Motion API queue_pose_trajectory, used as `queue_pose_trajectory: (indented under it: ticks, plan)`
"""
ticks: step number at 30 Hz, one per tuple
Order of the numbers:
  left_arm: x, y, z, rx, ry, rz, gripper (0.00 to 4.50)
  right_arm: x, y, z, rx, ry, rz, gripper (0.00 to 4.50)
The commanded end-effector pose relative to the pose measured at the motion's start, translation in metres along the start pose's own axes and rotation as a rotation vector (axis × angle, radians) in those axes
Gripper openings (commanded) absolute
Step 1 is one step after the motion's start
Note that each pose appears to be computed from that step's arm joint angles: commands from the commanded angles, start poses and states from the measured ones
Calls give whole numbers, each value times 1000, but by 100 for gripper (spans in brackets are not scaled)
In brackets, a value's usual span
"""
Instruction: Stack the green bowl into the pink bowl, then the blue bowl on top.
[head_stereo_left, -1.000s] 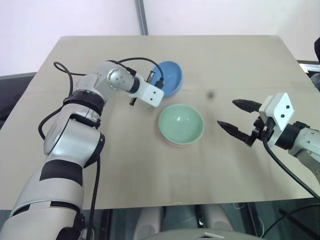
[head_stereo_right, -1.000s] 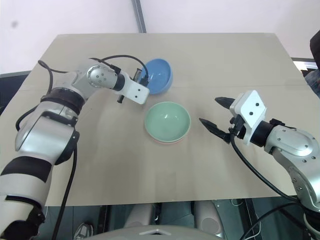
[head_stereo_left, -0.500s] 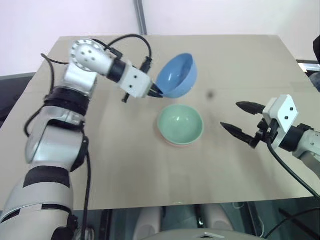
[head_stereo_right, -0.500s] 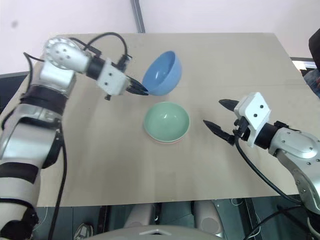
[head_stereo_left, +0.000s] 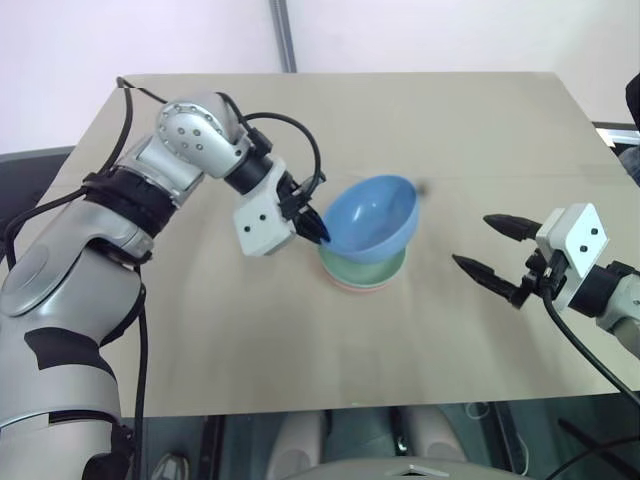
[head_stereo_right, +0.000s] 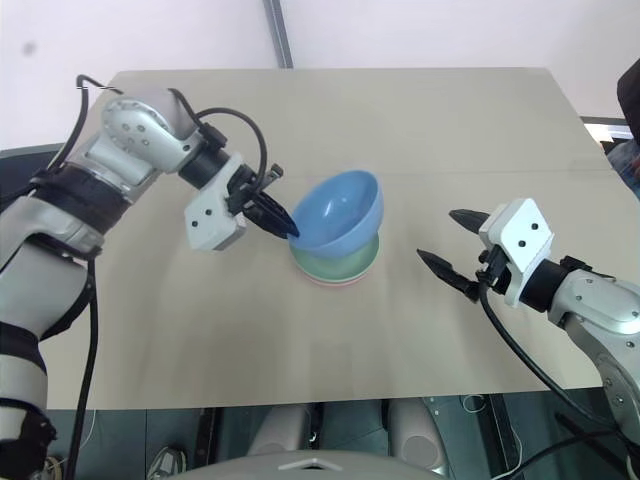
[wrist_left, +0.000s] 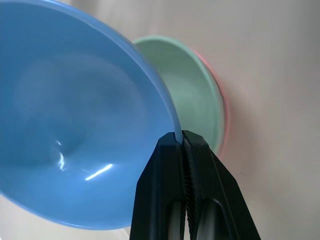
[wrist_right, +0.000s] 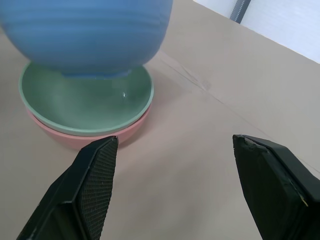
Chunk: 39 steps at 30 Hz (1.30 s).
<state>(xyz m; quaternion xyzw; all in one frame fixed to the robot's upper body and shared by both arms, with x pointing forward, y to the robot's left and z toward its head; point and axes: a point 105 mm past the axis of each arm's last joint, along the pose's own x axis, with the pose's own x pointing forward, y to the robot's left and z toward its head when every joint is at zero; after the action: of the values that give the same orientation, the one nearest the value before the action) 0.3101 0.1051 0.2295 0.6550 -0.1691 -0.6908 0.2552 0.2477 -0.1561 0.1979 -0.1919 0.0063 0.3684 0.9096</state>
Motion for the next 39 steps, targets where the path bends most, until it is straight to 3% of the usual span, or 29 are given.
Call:
queue_pose_trajectory:
  ticks: [1, 5, 10, 11, 19, 22, 28, 31, 32, 36, 39]
  plan:
    - [-9, 9, -3, 56, 47, -8, 3, -3, 2, 15, -52, -48, -11, 398]
    - [-11, 6, -9, 57, 75, -23, 201, -3, 4, 15, -51, -49, -14, 398]
    - [-11, 7, -12, 39, 81, 10, 419, -3, 4, 14, -48, -48, -15, 398]
    - [-13, 12, -13, 20, 75, 47, 442, -3, 4, 14, -48, -49, -14, 398]
    - [-53, 22, -17, -397, 27, 440, 442, 0, 8, 12, -44, -43, 26, 398]
    - [-53, -2, -10, -701, 1, 537, 442, 2, 8, 12, -51, -42, 59, 398]
    - [-23, -34, 19, -1059, -120, 695, 442, 3, 10, 12, -26, -63, 139, 398]
    - [-12, -50, 36, -1091, -167, 770, 442, 0, 9, 10, -24, -54, 158, 398]
    - [-12, -59, 34, -1197, -179, 797, 442, -2, 9, 9, -16, -52, 159, 398]
    - [-14, -95, 43, -1387, -158, 869, 442, -12, 7, 3, 2, -14, 136, 398]
    - [-18, -108, 53, -1404, -116, 887, 442, -25, 7, -1, 18, 16, 118, 398]
